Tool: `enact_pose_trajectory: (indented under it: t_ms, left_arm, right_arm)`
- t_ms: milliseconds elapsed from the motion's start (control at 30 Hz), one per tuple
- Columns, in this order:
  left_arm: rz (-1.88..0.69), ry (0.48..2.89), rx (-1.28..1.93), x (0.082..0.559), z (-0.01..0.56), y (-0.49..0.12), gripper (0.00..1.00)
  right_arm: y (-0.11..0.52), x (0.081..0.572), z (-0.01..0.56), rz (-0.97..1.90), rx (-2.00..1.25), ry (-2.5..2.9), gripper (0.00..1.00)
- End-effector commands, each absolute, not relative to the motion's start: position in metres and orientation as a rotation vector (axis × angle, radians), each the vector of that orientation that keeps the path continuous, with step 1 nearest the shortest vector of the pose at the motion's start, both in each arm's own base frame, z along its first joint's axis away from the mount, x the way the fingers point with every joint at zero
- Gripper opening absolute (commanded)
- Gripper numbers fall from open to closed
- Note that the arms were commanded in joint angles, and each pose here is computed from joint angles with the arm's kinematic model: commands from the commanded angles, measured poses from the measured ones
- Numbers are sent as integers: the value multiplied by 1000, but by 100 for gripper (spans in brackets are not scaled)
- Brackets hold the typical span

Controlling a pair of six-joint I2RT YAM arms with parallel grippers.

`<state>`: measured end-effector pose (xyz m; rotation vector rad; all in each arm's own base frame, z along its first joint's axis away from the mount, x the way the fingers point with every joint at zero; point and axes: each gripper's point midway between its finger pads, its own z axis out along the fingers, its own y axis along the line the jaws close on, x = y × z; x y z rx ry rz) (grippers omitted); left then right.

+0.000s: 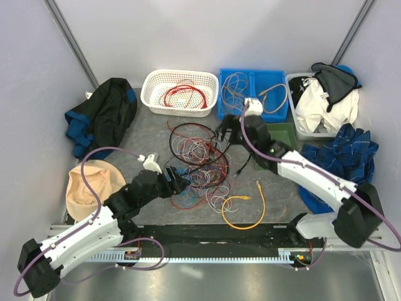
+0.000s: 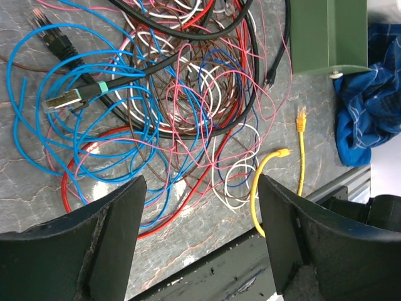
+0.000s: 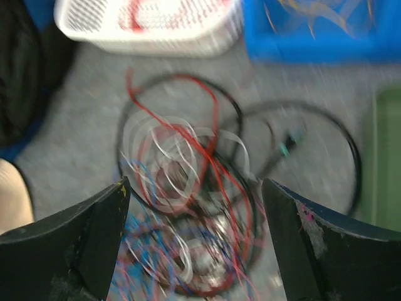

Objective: Untangle the cables

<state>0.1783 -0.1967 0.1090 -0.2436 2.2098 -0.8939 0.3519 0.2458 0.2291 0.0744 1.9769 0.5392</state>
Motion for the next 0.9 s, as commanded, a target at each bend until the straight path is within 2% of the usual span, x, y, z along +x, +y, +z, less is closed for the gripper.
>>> enact_pose_trajectory:
  t_ms: [0, 100, 233, 267, 300, 333, 433, 700, 867]
  left_arm:
    - [-1043, 2177, -152, 176, 123, -222, 78]
    - [-1193, 2127, 121, 158, 136, -261, 75]
    - [-1149, 2148, 455, 136, 129, -307, 70]
    - [-1102, 2223, 517, 131, 106, -316, 68]
    - [-1116, 2219, 582, 122, 111, -333, 65]
    - [-1092, 2238, 621, 119, 103, -340, 56]
    - [-1012, 2336, 725, 108, 72, -363, 43]
    - [-903, 2362, 753, 116, 52, -388, 41]
    - [-790, 2458, 685, 121, 24, -379, 43]
  right_arm:
    - [227, 316, 199, 567, 136, 1986, 92]
    - [214, 285, 179, 581, 154, 1990, 92]
    - [192, 262, 171, 570, 179, 1977, 92]
    - [188, 261, 173, 562, 186, 1967, 92]
    - [185, 260, 177, 560, 187, 1956, 92]
    - [180, 257, 184, 564, 190, 1938, 92]
    - [173, 253, 200, 560, 188, 1910, 92]
    - [158, 240, 211, 557, 183, 1885, 93]
    - [151, 233, 213, 557, 185, 1879, 93]
